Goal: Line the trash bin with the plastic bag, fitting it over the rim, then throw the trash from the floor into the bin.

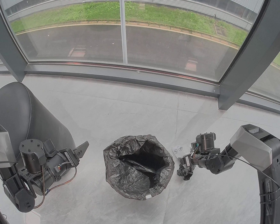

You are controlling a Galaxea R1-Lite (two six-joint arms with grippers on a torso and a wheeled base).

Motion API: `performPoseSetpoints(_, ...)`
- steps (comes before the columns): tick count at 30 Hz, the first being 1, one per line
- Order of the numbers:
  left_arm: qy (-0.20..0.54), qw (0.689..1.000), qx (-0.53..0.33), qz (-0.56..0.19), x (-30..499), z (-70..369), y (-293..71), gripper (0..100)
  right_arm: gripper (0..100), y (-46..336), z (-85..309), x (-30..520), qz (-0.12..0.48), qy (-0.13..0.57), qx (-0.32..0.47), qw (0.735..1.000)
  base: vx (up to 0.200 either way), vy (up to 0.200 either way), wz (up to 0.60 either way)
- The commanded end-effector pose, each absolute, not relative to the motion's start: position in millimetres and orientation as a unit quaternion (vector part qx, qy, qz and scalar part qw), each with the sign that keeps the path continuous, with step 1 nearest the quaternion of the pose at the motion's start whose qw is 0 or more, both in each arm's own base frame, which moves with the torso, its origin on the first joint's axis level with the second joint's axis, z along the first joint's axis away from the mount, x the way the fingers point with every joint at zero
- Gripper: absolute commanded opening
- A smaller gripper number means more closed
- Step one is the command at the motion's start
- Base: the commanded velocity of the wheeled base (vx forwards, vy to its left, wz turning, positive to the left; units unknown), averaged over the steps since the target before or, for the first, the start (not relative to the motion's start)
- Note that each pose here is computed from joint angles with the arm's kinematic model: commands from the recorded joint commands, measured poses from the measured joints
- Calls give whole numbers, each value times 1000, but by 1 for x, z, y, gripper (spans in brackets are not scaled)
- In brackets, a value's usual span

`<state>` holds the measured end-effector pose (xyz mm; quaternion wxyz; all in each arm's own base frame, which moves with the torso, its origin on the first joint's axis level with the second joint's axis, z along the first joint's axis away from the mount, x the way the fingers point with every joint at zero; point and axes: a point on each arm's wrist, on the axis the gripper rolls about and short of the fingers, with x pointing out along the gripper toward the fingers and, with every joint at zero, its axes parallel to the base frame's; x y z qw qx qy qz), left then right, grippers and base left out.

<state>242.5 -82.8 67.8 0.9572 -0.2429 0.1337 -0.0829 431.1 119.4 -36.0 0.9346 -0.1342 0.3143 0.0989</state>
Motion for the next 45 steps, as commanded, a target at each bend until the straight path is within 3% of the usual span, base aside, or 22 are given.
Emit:
performPoseSetpoints(1, 137, 957, -243, -83, 243, 66, -84, 100, 100, 123, -50, 446, 99, 327, -130, 931, 0, 0, 0)
performPoseSetpoints(17, 152, 956, -239, -80, 245, 57, -86, 100, 100, 133, -48, 477, 99, 359, -127, 919, 0, 0, 0)
performPoseSetpoints(23, 157, 955, -237, -78, 247, 54, -86, 100, 100, 137, -64, 494, 96, 368, -130, 916, 0, 0, 0)
performPoseSetpoints(44, 166, 955, -235, -78, 247, 49, -88, 100, 100, 132, -68, 498, 92, 396, -135, 904, 0, 0, 0)
performPoseSetpoints(45, 166, 955, -235, -78, 247, 49, -88, 100, 0, 132, -68, 498, 92, 396, -135, 904, 0, 0, 0)
